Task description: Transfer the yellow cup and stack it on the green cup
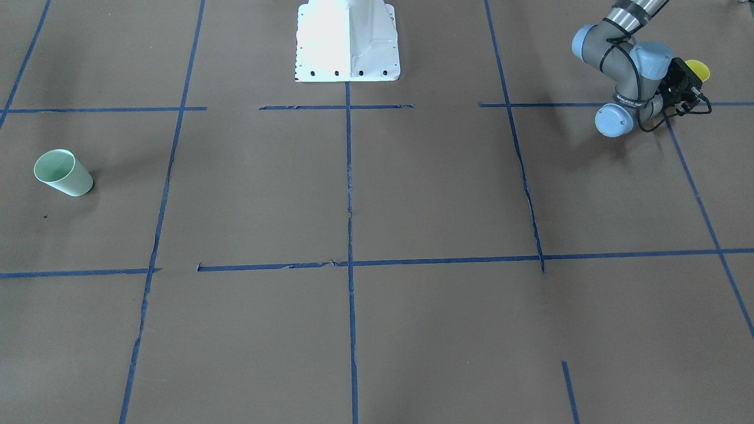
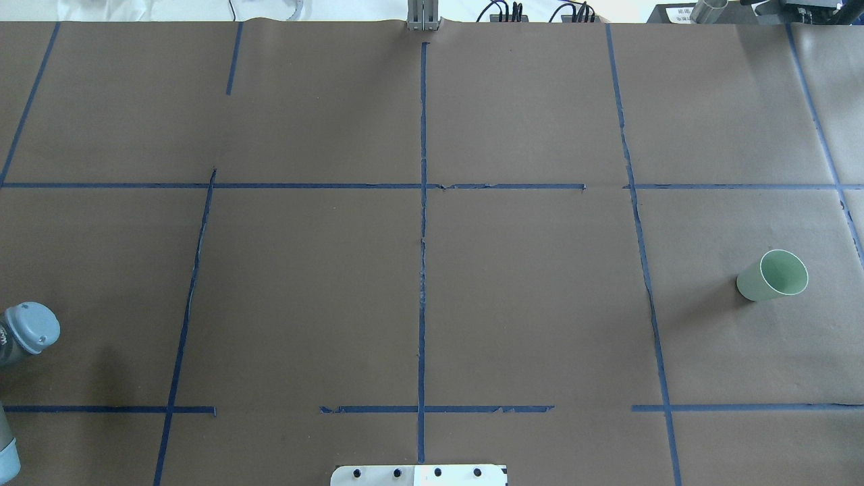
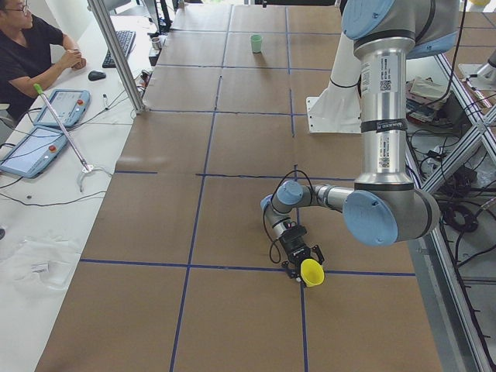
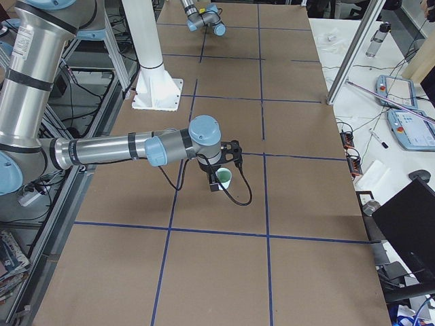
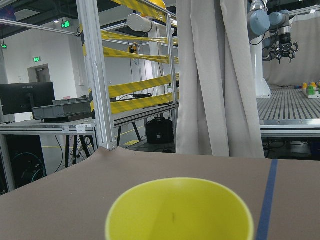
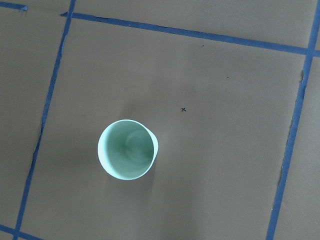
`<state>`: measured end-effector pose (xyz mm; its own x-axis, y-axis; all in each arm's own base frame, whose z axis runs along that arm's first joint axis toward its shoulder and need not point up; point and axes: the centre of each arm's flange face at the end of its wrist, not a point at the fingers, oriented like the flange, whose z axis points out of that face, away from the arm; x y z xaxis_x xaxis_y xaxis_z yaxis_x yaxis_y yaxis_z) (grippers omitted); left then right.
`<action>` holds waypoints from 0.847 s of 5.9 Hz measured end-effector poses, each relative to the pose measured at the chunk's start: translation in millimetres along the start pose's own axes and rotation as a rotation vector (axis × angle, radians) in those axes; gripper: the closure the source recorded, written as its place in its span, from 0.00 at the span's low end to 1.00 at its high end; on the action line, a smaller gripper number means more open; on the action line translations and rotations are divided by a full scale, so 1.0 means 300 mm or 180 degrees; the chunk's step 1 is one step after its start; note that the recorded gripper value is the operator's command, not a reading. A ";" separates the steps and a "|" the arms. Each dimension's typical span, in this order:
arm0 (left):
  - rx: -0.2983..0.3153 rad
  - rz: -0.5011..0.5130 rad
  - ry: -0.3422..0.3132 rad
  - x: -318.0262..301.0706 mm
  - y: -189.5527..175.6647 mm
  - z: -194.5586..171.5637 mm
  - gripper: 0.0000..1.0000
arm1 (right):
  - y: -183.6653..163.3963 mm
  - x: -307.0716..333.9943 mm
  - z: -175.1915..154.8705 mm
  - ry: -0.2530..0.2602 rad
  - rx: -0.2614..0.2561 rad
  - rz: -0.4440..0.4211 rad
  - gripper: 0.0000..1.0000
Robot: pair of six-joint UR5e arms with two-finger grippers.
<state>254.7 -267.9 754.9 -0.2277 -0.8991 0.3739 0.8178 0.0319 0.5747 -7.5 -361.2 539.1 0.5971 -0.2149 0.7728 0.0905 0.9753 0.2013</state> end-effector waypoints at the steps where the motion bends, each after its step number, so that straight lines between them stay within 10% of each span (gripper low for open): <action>1: 0.0048 -0.0009 0.0280 0.016 -0.027 -0.037 0.75 | 0.000 -0.002 0.000 -0.0015 -0.0003 0.0003 0.00; 5: 0.0296 -0.0029 0.1437 0.098 -0.085 -0.188 0.91 | 0.001 0.002 0.004 -0.0025 -0.0020 0.0027 0.00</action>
<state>256.9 -319.7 710.2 0.0352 -0.9990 0.0257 0.7612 0.0435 0.6470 -8.0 -361.0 540.2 0.5916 -0.2069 0.7793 0.0904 0.9775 0.1908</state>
